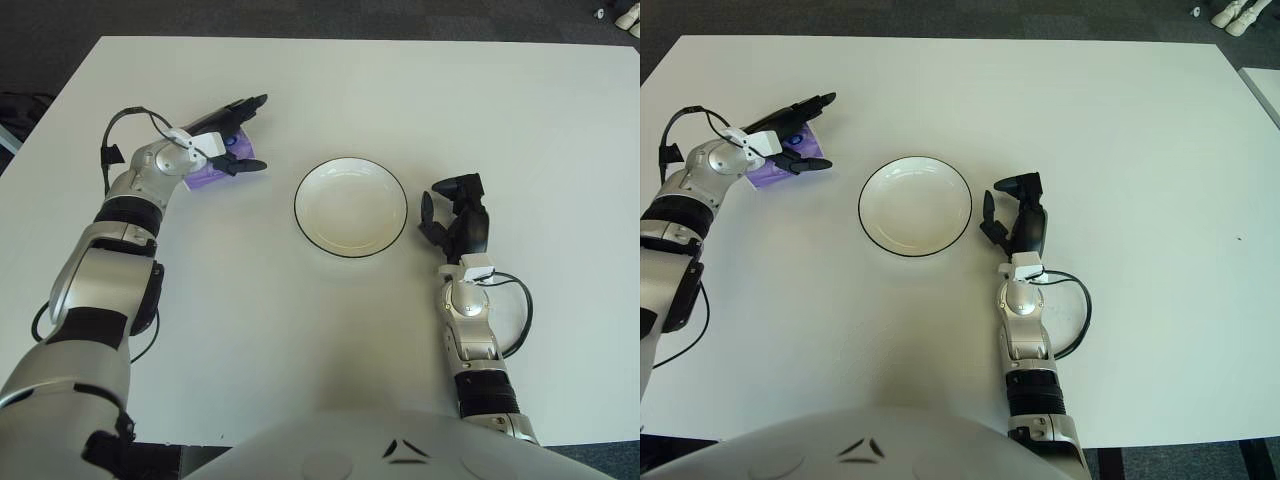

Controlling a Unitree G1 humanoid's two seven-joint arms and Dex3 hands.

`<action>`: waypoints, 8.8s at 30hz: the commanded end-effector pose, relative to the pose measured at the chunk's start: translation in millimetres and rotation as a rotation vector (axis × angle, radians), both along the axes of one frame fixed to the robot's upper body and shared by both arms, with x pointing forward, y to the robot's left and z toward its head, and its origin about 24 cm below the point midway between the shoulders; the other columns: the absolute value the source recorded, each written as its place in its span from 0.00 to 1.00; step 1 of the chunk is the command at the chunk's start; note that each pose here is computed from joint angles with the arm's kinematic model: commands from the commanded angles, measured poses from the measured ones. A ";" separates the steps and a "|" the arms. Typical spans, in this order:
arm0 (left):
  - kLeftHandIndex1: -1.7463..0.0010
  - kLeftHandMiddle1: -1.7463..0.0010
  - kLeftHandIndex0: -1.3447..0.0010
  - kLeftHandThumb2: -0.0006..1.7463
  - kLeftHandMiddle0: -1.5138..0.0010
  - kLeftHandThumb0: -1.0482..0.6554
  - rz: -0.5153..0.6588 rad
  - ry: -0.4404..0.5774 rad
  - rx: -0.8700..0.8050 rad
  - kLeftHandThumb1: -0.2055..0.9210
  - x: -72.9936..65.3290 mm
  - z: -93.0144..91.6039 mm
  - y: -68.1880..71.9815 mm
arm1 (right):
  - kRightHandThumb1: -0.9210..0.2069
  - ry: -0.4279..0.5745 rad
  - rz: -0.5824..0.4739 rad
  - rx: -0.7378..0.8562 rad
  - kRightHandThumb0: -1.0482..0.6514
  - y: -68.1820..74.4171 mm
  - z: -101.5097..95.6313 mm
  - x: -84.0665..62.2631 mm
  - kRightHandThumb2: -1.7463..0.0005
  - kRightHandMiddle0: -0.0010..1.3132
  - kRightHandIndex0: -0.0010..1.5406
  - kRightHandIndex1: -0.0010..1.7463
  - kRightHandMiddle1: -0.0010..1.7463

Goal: Put the tissue paper into the plate.

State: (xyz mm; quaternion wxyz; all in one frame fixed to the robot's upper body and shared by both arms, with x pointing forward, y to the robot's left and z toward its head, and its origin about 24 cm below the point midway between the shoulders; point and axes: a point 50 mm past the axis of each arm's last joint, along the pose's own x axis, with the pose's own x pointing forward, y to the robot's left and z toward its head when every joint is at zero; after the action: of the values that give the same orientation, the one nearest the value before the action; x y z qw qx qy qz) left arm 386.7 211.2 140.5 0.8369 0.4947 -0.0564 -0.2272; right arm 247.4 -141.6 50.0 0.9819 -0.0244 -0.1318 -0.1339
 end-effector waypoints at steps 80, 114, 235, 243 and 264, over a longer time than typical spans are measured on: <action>1.00 1.00 1.00 0.33 1.00 0.00 0.017 -0.319 -0.028 0.72 -52.5 -5.2 35.2 | 0.19 0.174 -0.017 -0.001 0.40 -5.5 -30.3 -16.2 0.53 0.24 0.39 0.73 1.00; 1.00 1.00 1.00 0.28 1.00 0.00 0.010 -0.459 0.010 0.82 -71.3 16.2 42.4 | 0.17 0.169 -0.010 -0.005 0.40 -5.2 -32.0 -14.5 0.54 0.23 0.38 0.75 1.00; 0.00 0.00 0.68 0.69 0.46 0.37 0.225 0.006 0.052 0.28 -43.6 -107.1 13.8 | 0.31 0.045 -0.024 0.052 0.38 -6.5 -24.3 -22.9 0.42 0.32 0.42 0.79 1.00; 0.00 0.00 0.59 0.74 0.36 0.36 0.230 0.009 0.039 0.35 -43.4 -107.8 12.8 | 0.33 0.047 -0.032 0.050 0.38 -7.1 -24.6 -22.7 0.41 0.33 0.42 0.79 1.00; 0.00 0.00 0.46 0.86 0.17 0.30 0.492 -0.035 -0.191 0.33 -45.1 -120.1 7.2 | 0.31 0.037 -0.039 0.051 0.38 -9.1 -24.5 -22.9 0.43 0.31 0.42 0.79 1.00</action>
State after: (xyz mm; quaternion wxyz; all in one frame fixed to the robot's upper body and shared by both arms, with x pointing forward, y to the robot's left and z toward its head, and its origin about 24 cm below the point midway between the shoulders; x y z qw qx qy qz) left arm 366.4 225.2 79.0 0.8902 0.4481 -0.0796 0.0190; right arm 236.2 -146.6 51.5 0.9756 0.0056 -0.1615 -0.1484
